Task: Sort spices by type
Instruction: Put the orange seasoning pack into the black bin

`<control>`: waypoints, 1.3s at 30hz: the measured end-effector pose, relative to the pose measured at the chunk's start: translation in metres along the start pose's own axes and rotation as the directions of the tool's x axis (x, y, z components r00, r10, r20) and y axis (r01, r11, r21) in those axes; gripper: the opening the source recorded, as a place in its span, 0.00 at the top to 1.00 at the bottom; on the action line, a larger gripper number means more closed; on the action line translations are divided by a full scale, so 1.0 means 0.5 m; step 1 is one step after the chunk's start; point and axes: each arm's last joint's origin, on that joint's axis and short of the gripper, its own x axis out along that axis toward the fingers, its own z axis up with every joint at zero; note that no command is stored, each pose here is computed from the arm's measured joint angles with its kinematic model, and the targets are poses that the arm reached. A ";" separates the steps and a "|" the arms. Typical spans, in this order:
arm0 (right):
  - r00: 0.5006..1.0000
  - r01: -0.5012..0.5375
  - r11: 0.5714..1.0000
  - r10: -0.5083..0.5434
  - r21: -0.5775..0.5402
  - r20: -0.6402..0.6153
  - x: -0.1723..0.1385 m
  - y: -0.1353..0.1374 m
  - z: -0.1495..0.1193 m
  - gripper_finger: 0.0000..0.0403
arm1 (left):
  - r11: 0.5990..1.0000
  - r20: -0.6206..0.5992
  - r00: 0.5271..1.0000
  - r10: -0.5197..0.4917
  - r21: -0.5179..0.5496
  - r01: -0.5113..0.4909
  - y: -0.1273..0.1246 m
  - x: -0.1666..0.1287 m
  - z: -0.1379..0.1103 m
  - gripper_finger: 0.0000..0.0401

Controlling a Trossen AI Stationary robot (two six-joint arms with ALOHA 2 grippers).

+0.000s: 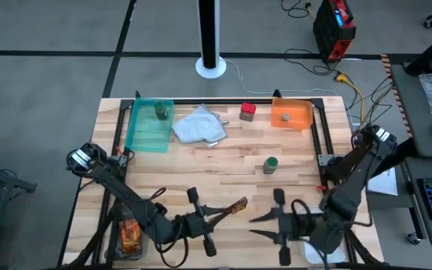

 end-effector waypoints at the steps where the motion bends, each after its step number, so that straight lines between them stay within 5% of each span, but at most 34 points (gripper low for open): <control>1: 1.000 0.000 1.000 0.000 -0.023 0.010 0.009 0.004 -0.001 0.82 | 1.000 0.010 1.000 -0.025 -0.009 0.025 -0.001 0.000 0.001 1.00; 5: 0.999 0.017 0.997 -0.015 -0.074 0.033 0.036 0.006 -0.004 0.96 | 0.994 0.056 0.995 -0.083 -0.061 0.086 -0.003 -0.001 0.008 1.00; 19: 0.991 0.077 0.996 -0.081 -0.043 -0.106 0.088 0.001 -0.063 0.98 | 0.988 0.106 0.987 -0.122 -0.084 0.131 -0.003 -0.006 0.020 1.00; 22: 0.984 0.091 0.995 -0.097 -0.045 -0.151 0.082 -0.002 -0.075 0.98 | 0.995 0.063 0.995 -0.075 -0.065 0.079 -0.004 -0.017 0.021 1.00; 27: 0.973 0.097 0.994 -0.105 -0.050 -0.203 0.068 -0.002 -0.086 0.98 | 0.984 -0.119 0.977 0.176 0.020 -0.175 -0.002 -0.107 0.036 1.00; 30: 0.968 0.103 0.992 -0.115 -0.068 -0.221 0.070 -0.003 -0.094 0.98 | 0.971 -0.139 0.962 0.236 0.001 -0.238 -0.002 -0.187 0.057 1.00; 34: 0.962 0.144 0.985 -0.163 -0.098 -0.218 0.081 -0.013 -0.098 0.98 | 0.979 -0.124 0.977 0.174 -0.087 -0.185 0.000 -0.267 0.083 1.00; 39: 0.956 0.169 0.978 -0.192 -0.118 -0.223 0.096 -0.030 -0.098 0.98 | 0.986 -0.109 0.994 0.031 -0.161 -0.048 0.007 -0.299 0.096 1.00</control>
